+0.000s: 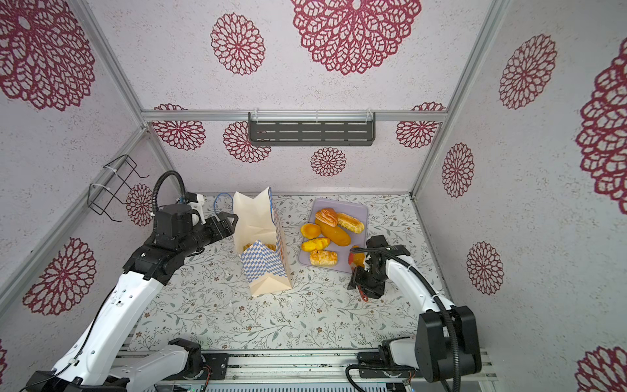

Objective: Place the fake bread into the paper bag
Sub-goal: 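Lower the tongs and close them on a yellow oval bun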

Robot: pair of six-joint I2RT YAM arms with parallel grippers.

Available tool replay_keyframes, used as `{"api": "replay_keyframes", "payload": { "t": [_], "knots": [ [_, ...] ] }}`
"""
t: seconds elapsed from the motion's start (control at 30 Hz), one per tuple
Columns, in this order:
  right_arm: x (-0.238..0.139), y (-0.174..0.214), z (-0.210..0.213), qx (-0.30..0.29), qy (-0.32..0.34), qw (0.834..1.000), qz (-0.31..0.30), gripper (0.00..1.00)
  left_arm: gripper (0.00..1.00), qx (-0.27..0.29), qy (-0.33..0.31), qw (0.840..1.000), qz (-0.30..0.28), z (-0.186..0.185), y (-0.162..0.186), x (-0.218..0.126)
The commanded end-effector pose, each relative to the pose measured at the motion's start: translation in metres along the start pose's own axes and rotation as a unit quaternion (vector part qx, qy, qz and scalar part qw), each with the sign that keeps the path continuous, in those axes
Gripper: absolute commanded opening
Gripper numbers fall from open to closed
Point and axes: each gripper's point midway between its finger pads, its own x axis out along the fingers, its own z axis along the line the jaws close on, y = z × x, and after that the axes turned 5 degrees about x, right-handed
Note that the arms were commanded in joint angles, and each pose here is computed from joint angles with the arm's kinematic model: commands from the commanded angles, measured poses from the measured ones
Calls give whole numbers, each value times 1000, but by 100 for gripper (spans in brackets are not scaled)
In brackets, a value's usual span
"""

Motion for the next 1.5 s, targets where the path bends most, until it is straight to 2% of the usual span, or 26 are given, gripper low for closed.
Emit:
{"api": "replay_keyframes", "payload": {
  "t": [0.0, 0.5, 0.9, 0.97, 1.17, 1.47],
  "knots": [
    [-7, -7, 9, -14, -20, 1000, -4, 61, 86, -1, 6, 1000, -7, -2, -1, 0],
    [-6, -12, 17, -13, -37, 999, 12, 54, 86, -1, 5, 1000, -8, -1, 1, 3],
    [-13, -15, 23, -14, -44, 999, 6, 36, 87, -1, 4, 1000, -5, 0, 0, 8],
    [-17, -17, 25, -14, -46, 999, 1, 32, 88, 0, 4, 1000, -4, -1, 0, 9],
    [-30, -20, 31, -14, -57, 998, -23, 28, 91, 2, -2, 1000, 2, 0, -2, 14],
    [-62, -21, 43, -18, -87, 993, -79, 25, 87, -4, -7, 1000, 8, 0, -5, 18]
  ]
}}
